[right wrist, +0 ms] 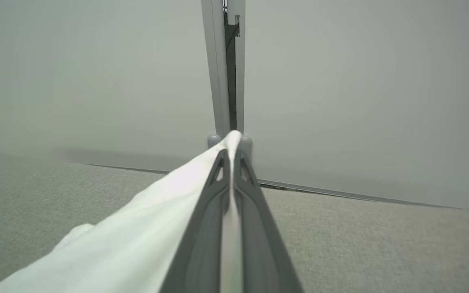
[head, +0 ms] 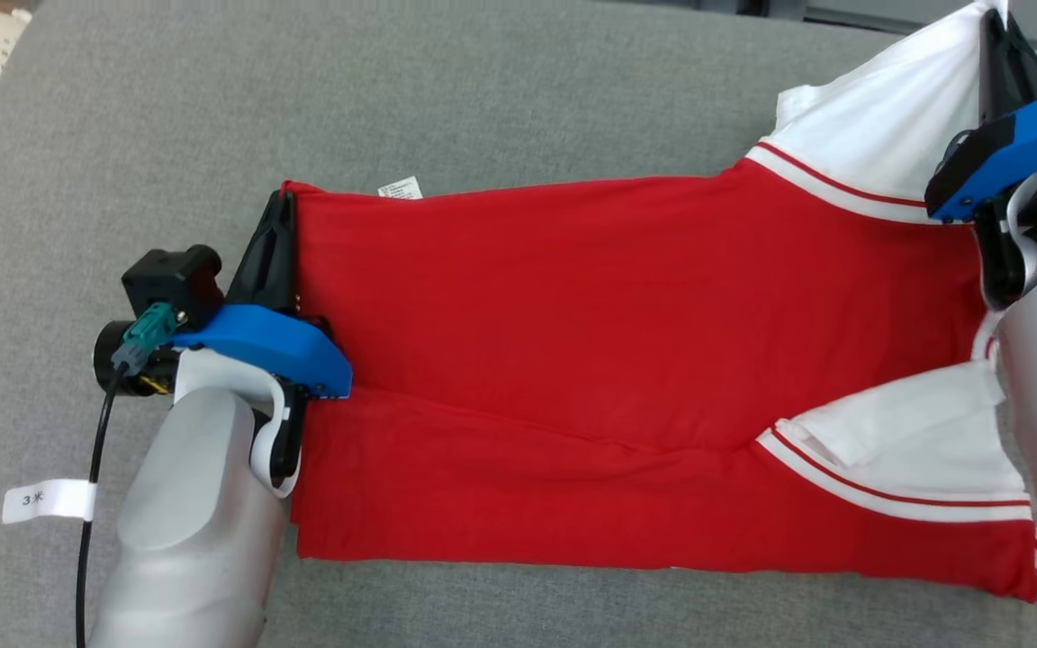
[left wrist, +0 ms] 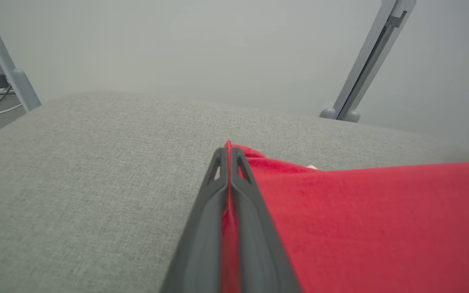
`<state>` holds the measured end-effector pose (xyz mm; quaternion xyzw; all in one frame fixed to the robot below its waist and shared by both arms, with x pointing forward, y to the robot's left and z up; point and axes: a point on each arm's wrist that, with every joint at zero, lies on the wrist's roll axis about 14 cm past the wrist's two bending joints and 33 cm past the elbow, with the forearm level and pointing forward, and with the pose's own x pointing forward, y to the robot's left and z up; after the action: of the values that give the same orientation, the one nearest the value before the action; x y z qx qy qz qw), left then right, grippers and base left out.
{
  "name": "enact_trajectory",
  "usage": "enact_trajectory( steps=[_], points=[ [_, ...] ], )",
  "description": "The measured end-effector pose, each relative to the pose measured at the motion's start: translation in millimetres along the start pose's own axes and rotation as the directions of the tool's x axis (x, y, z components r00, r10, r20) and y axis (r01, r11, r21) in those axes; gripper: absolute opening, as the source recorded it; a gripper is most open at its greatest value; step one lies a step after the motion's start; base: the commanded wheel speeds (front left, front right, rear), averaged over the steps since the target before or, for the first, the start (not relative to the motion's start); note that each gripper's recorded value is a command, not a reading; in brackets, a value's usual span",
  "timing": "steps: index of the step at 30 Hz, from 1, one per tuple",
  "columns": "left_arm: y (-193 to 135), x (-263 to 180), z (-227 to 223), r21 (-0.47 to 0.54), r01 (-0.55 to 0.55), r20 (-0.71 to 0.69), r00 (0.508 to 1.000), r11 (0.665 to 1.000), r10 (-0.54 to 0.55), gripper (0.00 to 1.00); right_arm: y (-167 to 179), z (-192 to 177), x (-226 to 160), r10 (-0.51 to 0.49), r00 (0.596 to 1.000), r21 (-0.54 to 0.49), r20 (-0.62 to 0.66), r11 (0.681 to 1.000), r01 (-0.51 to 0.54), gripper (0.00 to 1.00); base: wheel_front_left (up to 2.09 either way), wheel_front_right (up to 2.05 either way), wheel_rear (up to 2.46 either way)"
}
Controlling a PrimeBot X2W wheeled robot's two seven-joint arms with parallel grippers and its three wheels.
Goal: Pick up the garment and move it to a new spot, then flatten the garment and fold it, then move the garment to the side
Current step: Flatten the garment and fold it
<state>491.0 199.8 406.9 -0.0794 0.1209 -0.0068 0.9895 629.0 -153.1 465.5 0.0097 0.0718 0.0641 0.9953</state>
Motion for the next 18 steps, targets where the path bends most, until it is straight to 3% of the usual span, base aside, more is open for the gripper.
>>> enact_trajectory(
  steps=[9, 18],
  points=[
    [-1.8, -27.6, 9.2, 0.000, -0.003, 0.035, 0.999, 1.000, 0.003, 0.00, -4.7, 13.4, -60.6, -0.023, 0.995, 0.080, 0.097, 0.997, 0.016, 0.00, 0.00, 0.00, 0.00],
    [-4.7, -82.6, -32.0, -0.034, -0.021, -0.045, 0.999, 0.999, 0.019, 0.00, -16.2, -49.0, -161.1, -0.089, 0.996, 0.215, -0.006, 0.973, 0.088, 0.00, 0.00, 0.00, 0.00]
  ],
)
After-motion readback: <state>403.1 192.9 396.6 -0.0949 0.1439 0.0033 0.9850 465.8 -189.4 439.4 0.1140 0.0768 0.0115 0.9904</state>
